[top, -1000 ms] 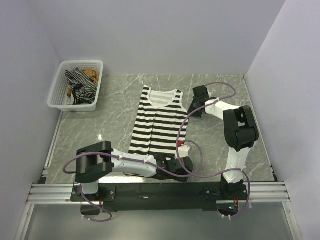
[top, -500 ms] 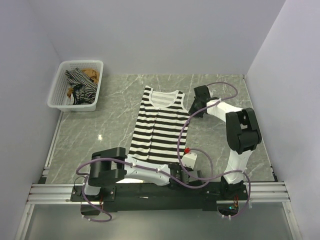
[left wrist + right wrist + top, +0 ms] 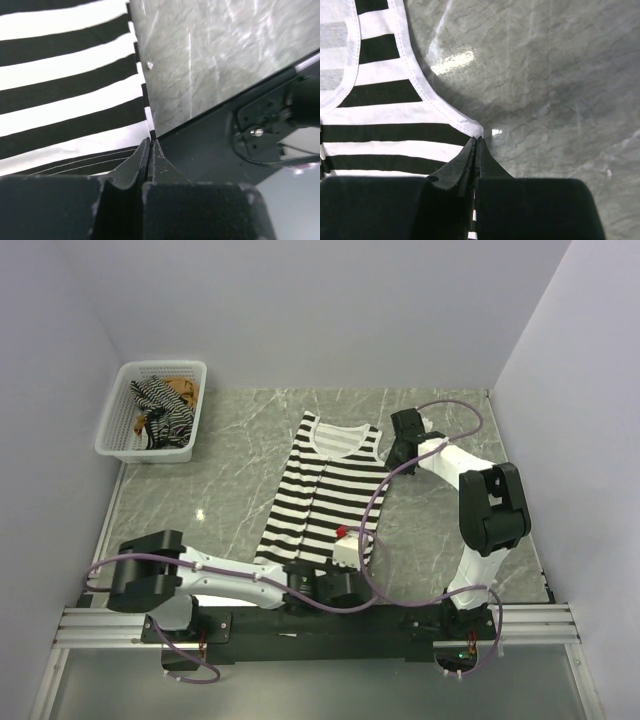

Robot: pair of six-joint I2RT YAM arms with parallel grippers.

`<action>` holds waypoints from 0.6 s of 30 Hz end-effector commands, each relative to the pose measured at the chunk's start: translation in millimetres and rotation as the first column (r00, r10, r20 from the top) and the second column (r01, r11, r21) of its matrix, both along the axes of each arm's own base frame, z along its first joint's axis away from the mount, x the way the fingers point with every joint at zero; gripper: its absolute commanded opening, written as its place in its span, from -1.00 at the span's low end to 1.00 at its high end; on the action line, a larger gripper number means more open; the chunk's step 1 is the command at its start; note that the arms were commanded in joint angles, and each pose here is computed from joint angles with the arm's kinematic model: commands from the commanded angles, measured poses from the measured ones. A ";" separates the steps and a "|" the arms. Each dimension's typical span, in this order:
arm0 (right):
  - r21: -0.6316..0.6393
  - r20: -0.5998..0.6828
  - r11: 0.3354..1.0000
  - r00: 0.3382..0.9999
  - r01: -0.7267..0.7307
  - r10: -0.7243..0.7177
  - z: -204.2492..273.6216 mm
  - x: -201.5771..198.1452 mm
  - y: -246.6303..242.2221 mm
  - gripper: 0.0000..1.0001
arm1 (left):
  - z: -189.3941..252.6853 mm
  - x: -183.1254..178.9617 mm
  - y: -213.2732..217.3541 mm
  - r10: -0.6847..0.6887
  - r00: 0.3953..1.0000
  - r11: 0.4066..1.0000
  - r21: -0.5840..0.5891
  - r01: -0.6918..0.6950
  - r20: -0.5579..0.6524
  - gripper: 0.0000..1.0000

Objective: Fold and stack the tank tops

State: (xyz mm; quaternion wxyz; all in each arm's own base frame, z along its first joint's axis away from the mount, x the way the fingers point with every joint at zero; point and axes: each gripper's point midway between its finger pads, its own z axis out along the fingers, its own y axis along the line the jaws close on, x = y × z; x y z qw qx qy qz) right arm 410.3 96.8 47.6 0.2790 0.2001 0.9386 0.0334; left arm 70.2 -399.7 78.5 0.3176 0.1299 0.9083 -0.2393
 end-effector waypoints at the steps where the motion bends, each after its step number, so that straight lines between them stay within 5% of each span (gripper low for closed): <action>1: -0.047 0.070 0.999 0.997 0.018 -0.015 30.9 7.1 -10.9 -1.00 | 23.7 6.5 -6.7 0.028 0.999 0.987 -0.160 -0.034 -0.035 -0.99; 18: -0.052 0.087 0.997 0.994 -0.061 0.065 43.0 39.8 61.9 -1.00 | 5.0 31.8 104.0 0.318 0.935 0.918 -0.193 -0.345 -0.157 -0.99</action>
